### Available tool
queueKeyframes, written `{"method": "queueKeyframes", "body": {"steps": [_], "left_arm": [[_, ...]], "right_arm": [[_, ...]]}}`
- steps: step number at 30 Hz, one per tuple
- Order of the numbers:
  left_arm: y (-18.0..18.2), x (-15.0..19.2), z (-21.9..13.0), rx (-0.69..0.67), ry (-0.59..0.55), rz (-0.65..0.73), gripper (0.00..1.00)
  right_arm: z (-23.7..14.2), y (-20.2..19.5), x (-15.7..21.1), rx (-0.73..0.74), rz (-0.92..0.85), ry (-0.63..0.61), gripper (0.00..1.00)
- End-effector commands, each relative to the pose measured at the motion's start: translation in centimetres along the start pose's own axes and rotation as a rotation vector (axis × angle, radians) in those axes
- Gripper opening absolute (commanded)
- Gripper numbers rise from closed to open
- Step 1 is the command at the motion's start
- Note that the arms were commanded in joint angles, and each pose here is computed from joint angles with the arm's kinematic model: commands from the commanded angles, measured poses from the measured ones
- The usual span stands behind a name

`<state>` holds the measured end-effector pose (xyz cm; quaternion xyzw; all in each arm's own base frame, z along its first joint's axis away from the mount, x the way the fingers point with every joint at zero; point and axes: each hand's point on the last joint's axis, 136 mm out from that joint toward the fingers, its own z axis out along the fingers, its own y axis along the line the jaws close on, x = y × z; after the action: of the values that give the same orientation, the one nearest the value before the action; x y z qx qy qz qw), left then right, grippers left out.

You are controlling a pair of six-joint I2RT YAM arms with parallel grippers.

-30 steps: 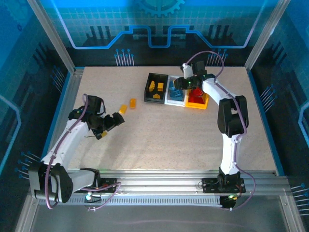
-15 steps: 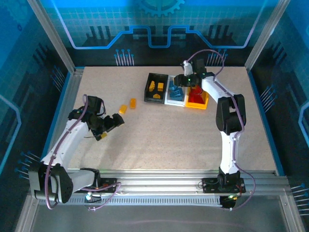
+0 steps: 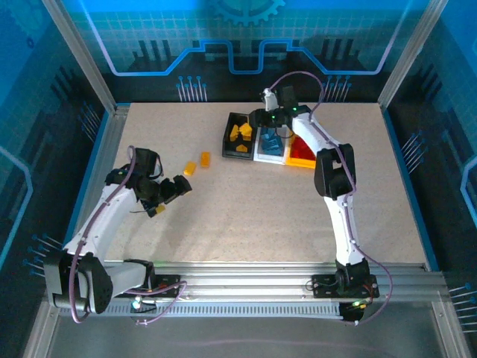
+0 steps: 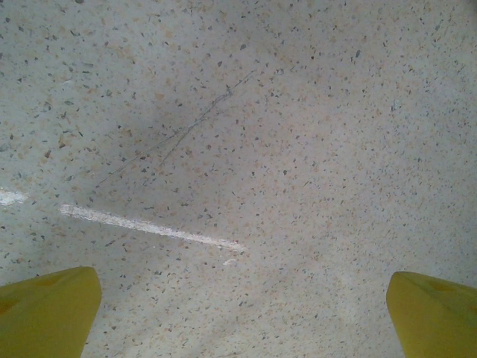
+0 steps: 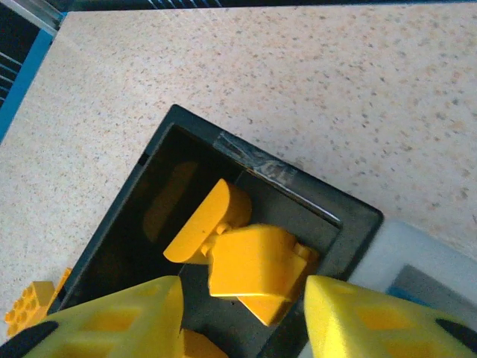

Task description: Sort the legos into containers by color

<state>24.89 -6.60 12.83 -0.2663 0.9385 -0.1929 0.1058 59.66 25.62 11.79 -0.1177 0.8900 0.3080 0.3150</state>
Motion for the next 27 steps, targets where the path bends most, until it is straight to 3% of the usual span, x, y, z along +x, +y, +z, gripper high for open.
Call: {"method": "queueKeyframes", "body": {"steps": [1,6,13,19,27], "left_arm": [[0.4,0.2,0.0,-0.012,0.004,-0.003,0.99],[0.3,-0.2,0.0,-0.017,0.001,0.009,0.99],[-0.4,-2.6,0.6,-0.062,-0.002,0.054,0.99],[-1.1,-6.6,3.1,-0.146,0.014,0.132,0.99],[-1.9,-12.7,6.8,-0.284,0.041,0.362,0.99]], "right_arm": [[0.6,0.8,0.4,-0.013,0.019,0.028,0.56],[-0.4,2.3,-0.6,-0.027,-0.013,0.0,0.57],[-6.6,9.3,-2.4,-0.069,-0.238,-0.11,0.57],[-12.2,15.3,1.2,-0.141,-0.486,-0.204,0.56],[-18.9,17.1,7.1,-0.157,-0.554,-0.274,0.54]]}}
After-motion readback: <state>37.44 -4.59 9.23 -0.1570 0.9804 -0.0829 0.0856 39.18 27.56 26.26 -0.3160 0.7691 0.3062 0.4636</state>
